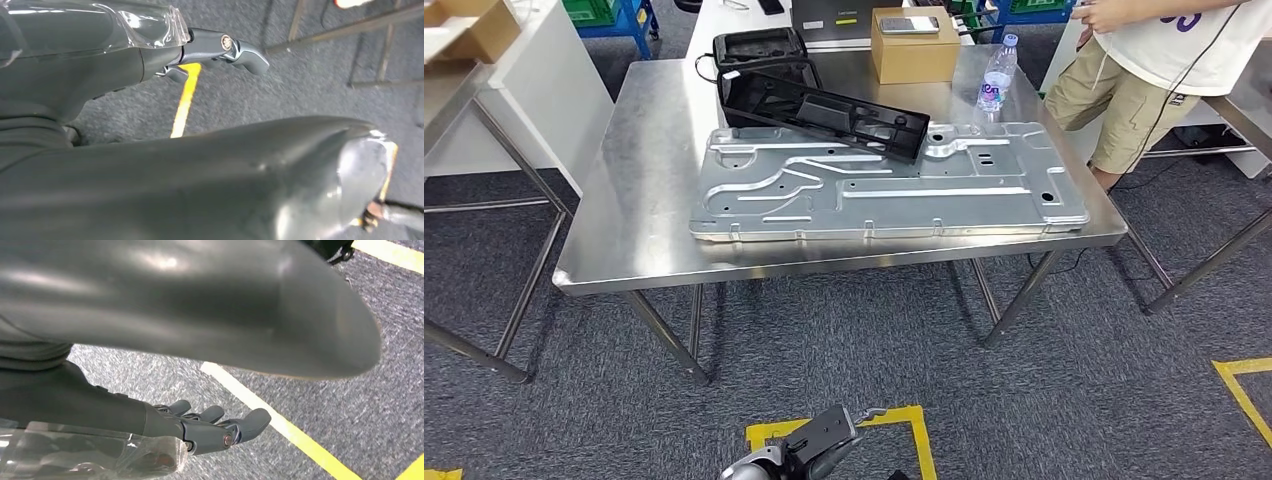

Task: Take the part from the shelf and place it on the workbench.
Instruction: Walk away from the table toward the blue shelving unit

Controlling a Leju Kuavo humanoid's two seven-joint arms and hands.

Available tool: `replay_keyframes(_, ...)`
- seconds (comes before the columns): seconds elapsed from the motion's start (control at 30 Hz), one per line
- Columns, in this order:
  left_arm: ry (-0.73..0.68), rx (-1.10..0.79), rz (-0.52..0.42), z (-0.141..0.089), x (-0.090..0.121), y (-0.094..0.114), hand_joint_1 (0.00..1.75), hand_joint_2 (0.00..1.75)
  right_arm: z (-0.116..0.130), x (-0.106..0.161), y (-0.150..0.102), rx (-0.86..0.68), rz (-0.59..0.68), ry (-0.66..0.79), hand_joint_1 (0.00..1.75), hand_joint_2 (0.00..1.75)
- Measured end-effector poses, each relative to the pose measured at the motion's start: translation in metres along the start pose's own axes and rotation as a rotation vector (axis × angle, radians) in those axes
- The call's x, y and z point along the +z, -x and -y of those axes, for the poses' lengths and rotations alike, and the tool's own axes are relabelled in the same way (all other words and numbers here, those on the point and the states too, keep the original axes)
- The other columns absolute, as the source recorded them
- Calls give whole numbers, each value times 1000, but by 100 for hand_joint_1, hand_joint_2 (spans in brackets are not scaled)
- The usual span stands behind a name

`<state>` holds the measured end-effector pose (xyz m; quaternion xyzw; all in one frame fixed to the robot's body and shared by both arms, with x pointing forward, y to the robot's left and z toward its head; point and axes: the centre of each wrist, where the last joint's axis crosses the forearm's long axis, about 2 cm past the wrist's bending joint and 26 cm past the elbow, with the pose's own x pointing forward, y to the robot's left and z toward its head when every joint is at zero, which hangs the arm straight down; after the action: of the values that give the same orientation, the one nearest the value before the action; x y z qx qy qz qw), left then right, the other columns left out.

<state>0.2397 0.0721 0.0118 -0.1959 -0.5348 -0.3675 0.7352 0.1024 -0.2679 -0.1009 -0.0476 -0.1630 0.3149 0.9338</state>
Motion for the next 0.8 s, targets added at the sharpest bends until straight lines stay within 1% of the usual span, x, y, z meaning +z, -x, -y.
replay_keyframes(0.13,-58,-17,-48,-4,3,7,0,0,1,0,0,-2,1,1,0,0)
replay_keyframes(0.3,-108,-31,-140,-10,13,23,0,0,0,0,0,-6,1,1,0,0)
replay_keyframes(0.43,-142,-31,-241,-14,28,46,0,0,-1,0,2,-13,-4,-2,0,0)
replay_keyframes(0.57,-184,-30,-350,-19,41,64,0,0,-2,0,3,-24,-5,-3,0,0)
replay_keyframes(0.67,-207,-12,-443,-20,56,82,0,0,-3,1,5,-32,-6,-5,0,0)
replay_keyframes(0.8,-237,14,-529,-22,75,103,0,0,-5,1,7,-43,-7,-7,0,0)
